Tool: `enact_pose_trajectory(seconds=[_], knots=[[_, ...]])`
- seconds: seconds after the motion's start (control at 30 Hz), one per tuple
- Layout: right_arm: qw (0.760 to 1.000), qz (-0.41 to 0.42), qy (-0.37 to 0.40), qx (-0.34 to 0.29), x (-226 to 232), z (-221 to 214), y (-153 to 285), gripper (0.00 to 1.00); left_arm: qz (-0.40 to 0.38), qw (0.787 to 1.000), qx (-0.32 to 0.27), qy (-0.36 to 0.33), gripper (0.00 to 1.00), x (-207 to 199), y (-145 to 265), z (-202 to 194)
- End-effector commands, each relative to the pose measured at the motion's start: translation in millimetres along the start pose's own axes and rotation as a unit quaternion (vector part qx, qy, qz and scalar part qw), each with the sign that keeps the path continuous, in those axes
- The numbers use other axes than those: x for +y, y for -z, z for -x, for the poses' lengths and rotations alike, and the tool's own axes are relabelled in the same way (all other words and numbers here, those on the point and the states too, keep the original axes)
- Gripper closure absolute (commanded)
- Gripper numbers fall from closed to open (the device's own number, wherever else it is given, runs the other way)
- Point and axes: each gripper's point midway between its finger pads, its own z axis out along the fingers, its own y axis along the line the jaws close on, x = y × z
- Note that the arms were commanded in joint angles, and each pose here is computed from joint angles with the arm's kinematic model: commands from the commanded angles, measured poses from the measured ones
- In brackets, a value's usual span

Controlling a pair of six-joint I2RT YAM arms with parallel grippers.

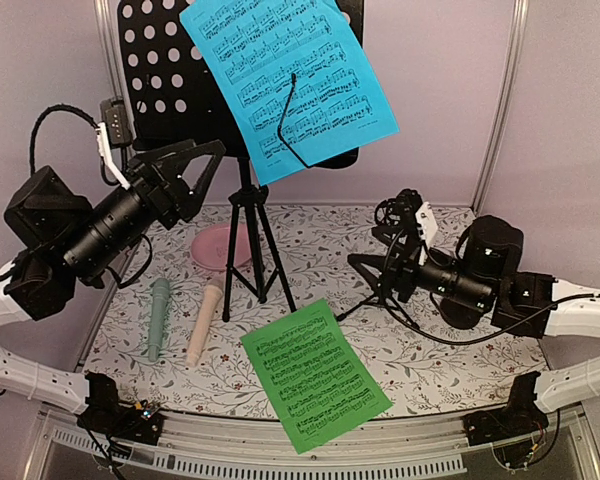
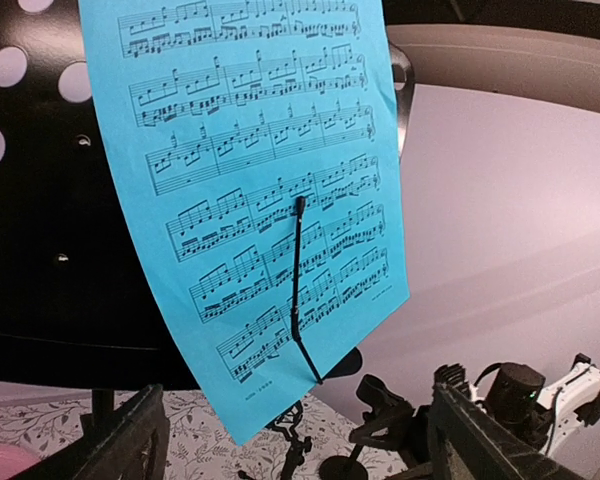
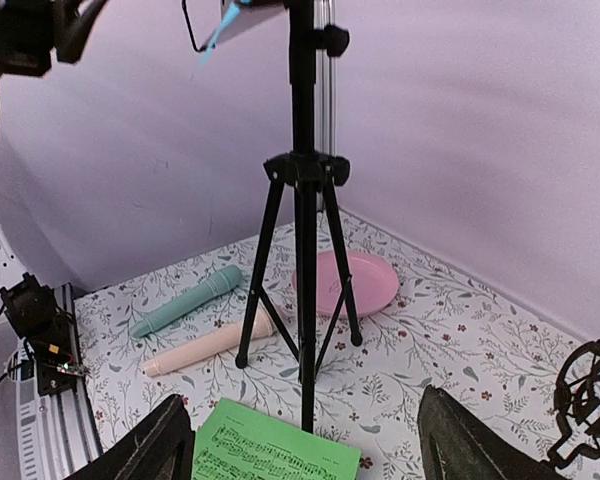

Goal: Pack up the instrument practice props

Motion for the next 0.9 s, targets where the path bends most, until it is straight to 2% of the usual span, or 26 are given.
enact_pose_trajectory(seconds=[0.0, 0.13, 0.3, 0.43, 0.6, 0.73, 0.87], knots=[[0.998, 0.018, 0.010, -0.059, 5, 42, 37, 0.20, 0.051, 0.998, 0.012, -0.029, 0.10, 29, 7, -8], [0.996, 0.017, 0.014, -0.091, 3, 71, 63, 0.19, 0.067, 0.997, 0.031, -0.027, 0.09, 47, 4, -13], [0.994, 0.009, 0.013, -0.110, 0, 101, 76, 0.15, 0.138, 0.990, 0.027, 0.011, 0.09, 81, 13, -19], [0.994, 0.001, 0.015, -0.109, -3, 123, 70, 0.08, 0.162, 0.986, 0.039, 0.022, 0.09, 95, 13, -32], [0.994, 0.014, 0.003, -0.109, -16, 156, 56, 0.06, 0.172, 0.982, 0.073, 0.014, 0.08, 104, 15, -53], [0.994, 0.023, -0.015, -0.103, -37, 182, 42, 0.06, 0.184, 0.975, 0.124, -0.016, 0.05, 113, 25, -79], [0.995, 0.050, -0.023, -0.087, -42, 191, 18, 0.12, 0.203, 0.960, 0.184, -0.051, 0.01, 129, 39, -112]])
